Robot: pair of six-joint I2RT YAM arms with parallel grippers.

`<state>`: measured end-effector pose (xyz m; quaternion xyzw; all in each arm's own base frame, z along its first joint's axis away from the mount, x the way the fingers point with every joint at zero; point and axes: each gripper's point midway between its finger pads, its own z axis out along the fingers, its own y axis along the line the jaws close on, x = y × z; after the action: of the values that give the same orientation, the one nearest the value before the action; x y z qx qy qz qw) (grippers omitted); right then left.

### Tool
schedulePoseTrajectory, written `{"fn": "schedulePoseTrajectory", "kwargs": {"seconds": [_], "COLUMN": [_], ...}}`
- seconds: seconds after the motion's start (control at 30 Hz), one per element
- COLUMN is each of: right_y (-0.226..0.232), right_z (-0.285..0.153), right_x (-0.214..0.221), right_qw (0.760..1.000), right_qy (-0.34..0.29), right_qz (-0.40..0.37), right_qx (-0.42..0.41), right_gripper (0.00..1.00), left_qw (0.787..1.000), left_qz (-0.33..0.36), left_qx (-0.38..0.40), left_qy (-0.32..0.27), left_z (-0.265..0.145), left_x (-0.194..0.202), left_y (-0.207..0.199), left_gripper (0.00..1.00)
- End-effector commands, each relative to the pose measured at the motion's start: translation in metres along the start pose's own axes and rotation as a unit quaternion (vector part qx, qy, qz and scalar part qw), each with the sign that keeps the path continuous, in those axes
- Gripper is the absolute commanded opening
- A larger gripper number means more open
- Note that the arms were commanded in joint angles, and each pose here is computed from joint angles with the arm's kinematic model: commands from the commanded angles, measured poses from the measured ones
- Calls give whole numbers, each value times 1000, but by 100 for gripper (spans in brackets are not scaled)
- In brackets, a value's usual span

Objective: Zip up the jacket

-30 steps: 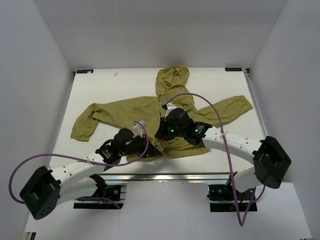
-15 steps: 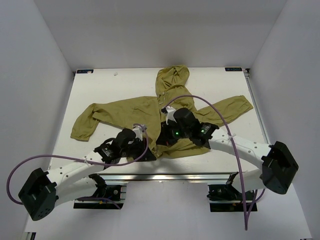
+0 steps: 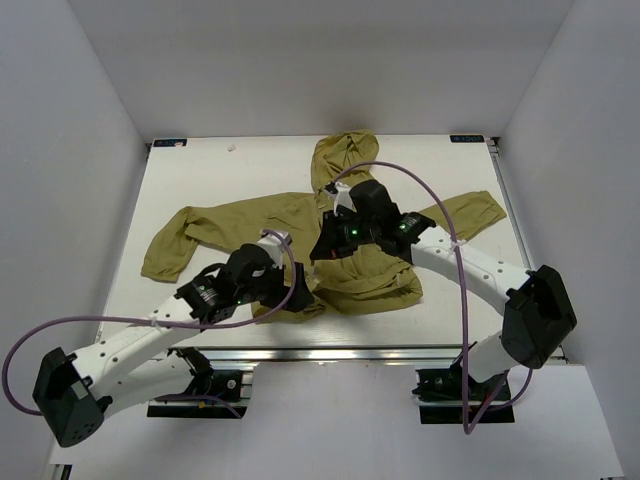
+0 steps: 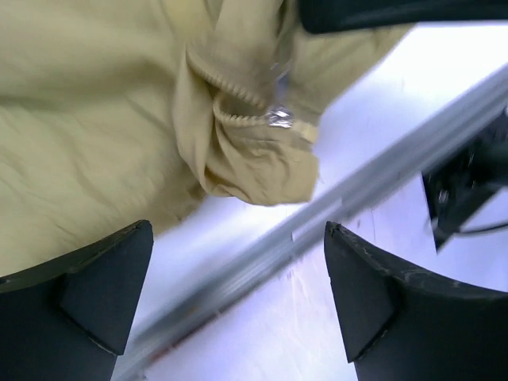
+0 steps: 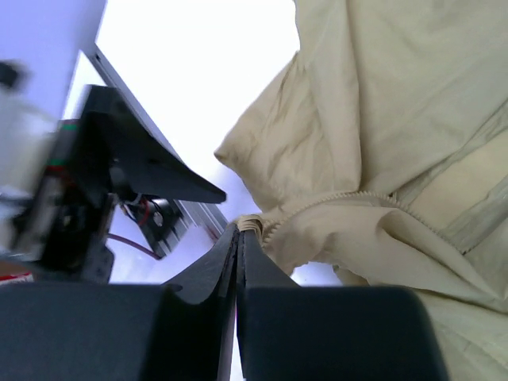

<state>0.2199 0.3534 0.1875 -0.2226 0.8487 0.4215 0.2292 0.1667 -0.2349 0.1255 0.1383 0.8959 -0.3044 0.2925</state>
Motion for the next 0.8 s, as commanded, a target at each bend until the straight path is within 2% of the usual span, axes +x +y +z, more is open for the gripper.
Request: {"fn": "schedulePoseTrajectory", "kwargs": {"seconds": [0.0,0.1,0.17,0.37,0.53,0.7,0.77], "right_y": [17,19,23,29,31,36,36], "right_z": [-10,-13,-17,-20,-25,-30,-31], "right_x": [-20,-27,-33,-46,-50,-51,-51], "right_qw": [1000,999,999,999,998,998,998], "right_qy": [-3,-1,-4,-11,-14,-15,-15], "right_qz": [-4,-1,-1,-3,-1,1,1], "right_qx": [-29,-43,-48,-51,-54,-66,-68], "right_gripper": [0,0,0,0,0,0,0], "left_qw": [995,990,983,960,941,914,910], "left_qz": [36,79,109,206,275,300,305], "left_qx": [-26,-28,-63,-94,-126,-233,-243], "left_qy": [-90,-117,-134,-163,-152,-138,-140], "left_z": [-22,-29,-35,-41,-34,-27,-24], "left_x": [-47,-64,-75,-94,-91,-93,-95], "left_y": [-3,-12,-7,-30,-46,-23,-21], "left_gripper": [98,98,98,98,98,98,98]}}
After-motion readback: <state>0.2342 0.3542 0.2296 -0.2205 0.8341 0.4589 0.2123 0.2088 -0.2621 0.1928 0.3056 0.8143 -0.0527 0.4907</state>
